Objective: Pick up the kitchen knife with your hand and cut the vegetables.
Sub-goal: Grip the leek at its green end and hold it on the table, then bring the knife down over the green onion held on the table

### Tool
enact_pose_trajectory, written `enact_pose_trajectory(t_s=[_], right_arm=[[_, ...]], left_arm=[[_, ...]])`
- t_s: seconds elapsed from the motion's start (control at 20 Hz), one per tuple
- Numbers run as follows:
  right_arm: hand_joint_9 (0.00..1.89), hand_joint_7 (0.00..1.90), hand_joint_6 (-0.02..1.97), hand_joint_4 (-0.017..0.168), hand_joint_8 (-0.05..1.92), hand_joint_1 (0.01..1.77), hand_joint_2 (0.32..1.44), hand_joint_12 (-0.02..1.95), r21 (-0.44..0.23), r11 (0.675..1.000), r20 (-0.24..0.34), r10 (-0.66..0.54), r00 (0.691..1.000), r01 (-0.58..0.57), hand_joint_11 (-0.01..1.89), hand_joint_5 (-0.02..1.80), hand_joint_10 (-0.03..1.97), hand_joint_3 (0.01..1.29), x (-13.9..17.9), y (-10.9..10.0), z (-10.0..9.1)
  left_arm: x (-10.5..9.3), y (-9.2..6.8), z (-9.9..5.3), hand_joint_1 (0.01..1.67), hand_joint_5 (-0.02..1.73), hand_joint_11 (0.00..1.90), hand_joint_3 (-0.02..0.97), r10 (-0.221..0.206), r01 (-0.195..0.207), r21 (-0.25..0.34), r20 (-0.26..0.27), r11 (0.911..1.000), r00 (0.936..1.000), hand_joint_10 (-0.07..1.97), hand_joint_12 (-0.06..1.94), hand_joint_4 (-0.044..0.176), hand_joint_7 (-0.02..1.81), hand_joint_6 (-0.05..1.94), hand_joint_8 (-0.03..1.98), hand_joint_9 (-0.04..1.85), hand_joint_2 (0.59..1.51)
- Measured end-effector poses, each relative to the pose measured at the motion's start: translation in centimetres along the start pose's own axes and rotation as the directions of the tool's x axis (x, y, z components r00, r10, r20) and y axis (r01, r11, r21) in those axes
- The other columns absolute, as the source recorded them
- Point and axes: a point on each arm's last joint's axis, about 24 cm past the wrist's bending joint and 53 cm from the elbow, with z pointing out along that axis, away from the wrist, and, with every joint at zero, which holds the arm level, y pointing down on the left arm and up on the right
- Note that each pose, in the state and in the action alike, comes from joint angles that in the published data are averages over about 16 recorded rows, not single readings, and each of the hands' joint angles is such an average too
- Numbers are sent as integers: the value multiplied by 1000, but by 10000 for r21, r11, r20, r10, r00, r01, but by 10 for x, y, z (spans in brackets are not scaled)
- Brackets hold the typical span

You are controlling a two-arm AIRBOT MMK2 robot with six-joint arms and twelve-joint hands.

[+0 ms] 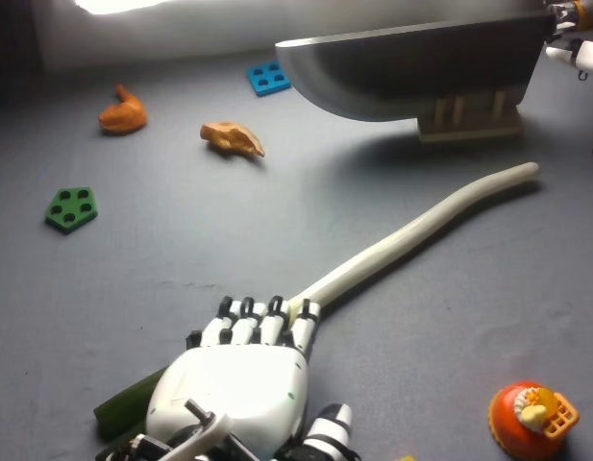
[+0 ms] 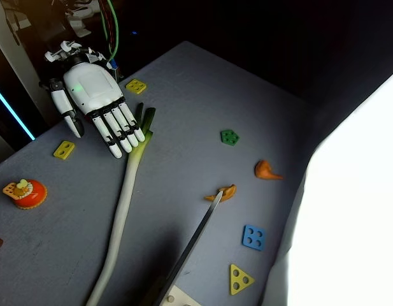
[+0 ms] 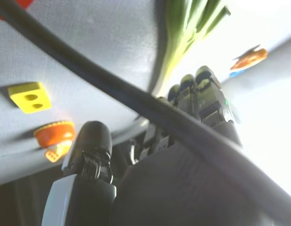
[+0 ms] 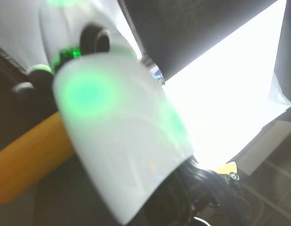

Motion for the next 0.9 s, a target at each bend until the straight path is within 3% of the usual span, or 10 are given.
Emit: enact_pose_trajectory(t_s=[0.15,0.25,0.6,0.8,0.9], right_arm=[[895,897,1525,26,1723,1196,951,1870,-31,10000,45,-34,10000,34,799,836,1792,374,-1,1,0],[1045,1027,1660,46,1832,1258,895,1900,-61,10000,83,-66,9999,67,982,954,1858,504,-1,1,0],[1445,1388,1842,117,1813,1462,649,1861,-145,9996,253,-237,9994,240,1427,1231,1824,953,-5,3,0],[1541,1479,1882,159,1778,1545,591,1837,-121,9993,440,-343,9984,348,1535,1345,1794,1052,-7,3,1],[1548,1488,1887,164,1771,1554,579,1830,-77,9992,547,-375,9978,380,1543,1360,1786,1071,-7,2,2]], left_arm=[[0,3,1,260,20,21,8,34,-34,-57,11,10000,10000,8,58,21,18,3,2,22,1488],[0,5,1,273,20,21,7,59,-59,-97,20,9999,10000,8,94,20,18,3,2,21,1488],[-1,11,3,367,25,22,4,124,-123,-203,38,9997,9999,8,240,6,22,2,2,31,1488],[1,13,5,395,39,19,3,156,-156,-237,-1,9996,9999,4,265,0,27,2,1,41,1487],[2,13,6,389,40,17,2,170,-171,-248,-26,9995,9999,3,231,0,26,3,0,39,1486]])
